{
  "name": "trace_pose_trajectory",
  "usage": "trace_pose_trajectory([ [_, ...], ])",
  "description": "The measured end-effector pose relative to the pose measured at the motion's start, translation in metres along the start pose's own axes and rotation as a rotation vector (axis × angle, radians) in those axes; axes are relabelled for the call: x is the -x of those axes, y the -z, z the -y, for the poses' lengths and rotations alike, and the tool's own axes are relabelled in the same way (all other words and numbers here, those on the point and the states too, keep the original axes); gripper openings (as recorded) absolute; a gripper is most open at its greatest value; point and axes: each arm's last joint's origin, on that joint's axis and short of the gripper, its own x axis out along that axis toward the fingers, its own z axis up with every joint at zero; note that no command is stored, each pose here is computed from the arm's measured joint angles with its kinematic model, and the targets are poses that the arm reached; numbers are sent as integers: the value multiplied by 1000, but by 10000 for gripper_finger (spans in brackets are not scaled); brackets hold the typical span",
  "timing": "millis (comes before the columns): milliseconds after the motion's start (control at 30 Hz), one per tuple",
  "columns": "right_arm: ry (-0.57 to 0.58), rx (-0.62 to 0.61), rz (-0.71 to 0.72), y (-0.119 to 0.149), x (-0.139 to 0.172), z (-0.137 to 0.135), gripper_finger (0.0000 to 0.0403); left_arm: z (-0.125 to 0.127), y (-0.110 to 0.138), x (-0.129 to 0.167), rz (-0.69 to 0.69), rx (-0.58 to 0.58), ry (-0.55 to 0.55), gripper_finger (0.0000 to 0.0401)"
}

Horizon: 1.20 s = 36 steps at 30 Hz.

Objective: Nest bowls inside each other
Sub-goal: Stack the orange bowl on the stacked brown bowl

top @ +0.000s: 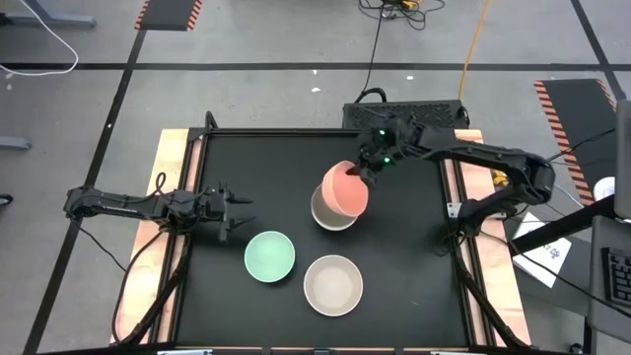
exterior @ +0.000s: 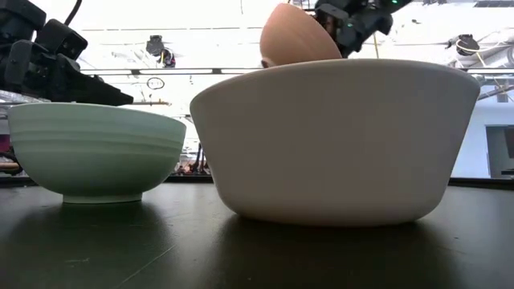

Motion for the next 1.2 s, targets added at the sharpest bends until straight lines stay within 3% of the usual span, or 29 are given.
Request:
trace_pose_trajectory([
  [300, 41, -90, -193, -18, -13, 3, 0, 0, 0, 0, -1, -5, 1, 241],
  [567, 49, -105, -312, -20, -52, 3, 0, 0, 0, 0, -1, -23, 1, 241],
  [667, 125, -112, -381, -19, -63, 6, 0, 0, 0, 0, -1, -23, 1, 241],
  [800, 210, -121, -483, -19, -67, 8, 0, 0, 0, 0, -2, -23, 7, 241],
  [1200, 208, -136, -571, -16, -68, 1, 0, 0, 0, 0, -2, -23, 8, 241],
])
